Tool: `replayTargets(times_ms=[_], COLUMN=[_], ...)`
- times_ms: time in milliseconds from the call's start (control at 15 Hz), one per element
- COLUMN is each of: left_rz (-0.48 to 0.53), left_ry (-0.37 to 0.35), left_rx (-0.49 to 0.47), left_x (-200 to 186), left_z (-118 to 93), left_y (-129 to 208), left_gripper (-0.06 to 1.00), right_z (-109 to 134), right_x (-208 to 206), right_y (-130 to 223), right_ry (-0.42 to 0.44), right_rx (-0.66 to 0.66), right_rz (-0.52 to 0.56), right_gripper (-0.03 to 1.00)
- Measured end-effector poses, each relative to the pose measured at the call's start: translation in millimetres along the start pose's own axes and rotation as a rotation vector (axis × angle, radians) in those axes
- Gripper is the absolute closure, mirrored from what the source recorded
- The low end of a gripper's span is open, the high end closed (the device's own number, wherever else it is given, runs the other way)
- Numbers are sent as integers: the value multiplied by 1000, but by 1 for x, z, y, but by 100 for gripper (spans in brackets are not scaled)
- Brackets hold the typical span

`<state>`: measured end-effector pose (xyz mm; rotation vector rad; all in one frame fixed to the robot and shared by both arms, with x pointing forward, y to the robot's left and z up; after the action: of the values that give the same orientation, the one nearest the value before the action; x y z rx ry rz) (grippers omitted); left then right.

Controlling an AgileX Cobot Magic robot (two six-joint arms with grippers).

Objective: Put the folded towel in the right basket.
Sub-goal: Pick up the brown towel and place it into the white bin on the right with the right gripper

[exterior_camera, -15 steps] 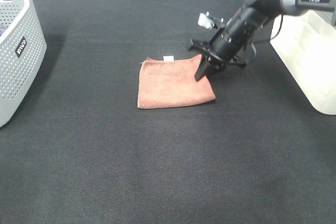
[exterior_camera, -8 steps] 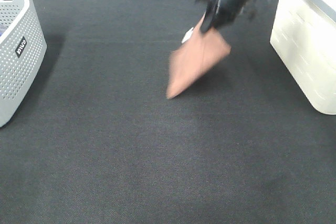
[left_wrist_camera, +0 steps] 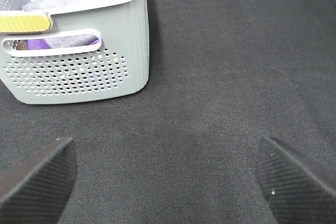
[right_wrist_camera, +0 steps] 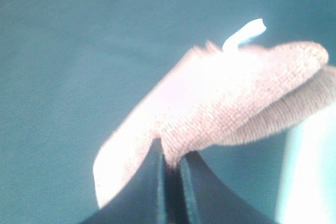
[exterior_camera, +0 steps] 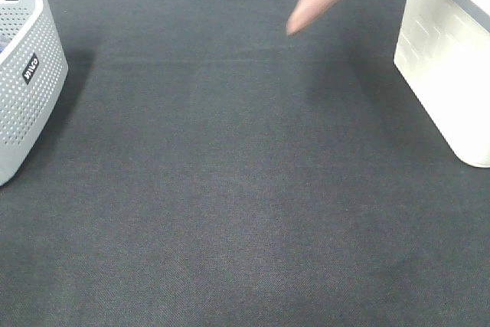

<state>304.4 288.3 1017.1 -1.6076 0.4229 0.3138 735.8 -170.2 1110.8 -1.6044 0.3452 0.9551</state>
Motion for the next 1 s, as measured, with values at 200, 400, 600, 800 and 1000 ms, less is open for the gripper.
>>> replayTargets(times_ms=[200, 400, 600, 800, 1000], left_rz=[0, 0, 0, 0, 0], left_ry=[1, 2, 2, 2, 2], left_rx=[0, 1, 1, 1, 1], left_x=[0, 0, 0, 0, 0], left_z=[0, 0, 0, 0, 0], left_y=[0, 0, 0, 0, 0], left_gripper=[7, 7, 7, 7, 7], right_z=[-25, -92, -150, -192, -195], right_x=[-24, -62, -86, -89, -62], right_y=[-4, 2, 18, 48, 76], right_ry=[48, 111, 197, 251, 215], right_rx=[45, 198, 304, 391, 444], right_rz=[-39, -99, -120, -73, 24], right_gripper=[97, 97, 97, 97, 97])
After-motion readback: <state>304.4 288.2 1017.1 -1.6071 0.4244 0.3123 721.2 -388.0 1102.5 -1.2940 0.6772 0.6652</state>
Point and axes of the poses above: a point on each arm's last joint axis where the gripper is mounted, x pointing out along that axis toward the gripper, z along the wrist's bending axis when the last joint is at zero, y = z × x, the point moved 8 cm from there along x, pointing out along that axis toward the gripper, and after that the axes turned 4 degrees about -x, right-handed, at the moved point
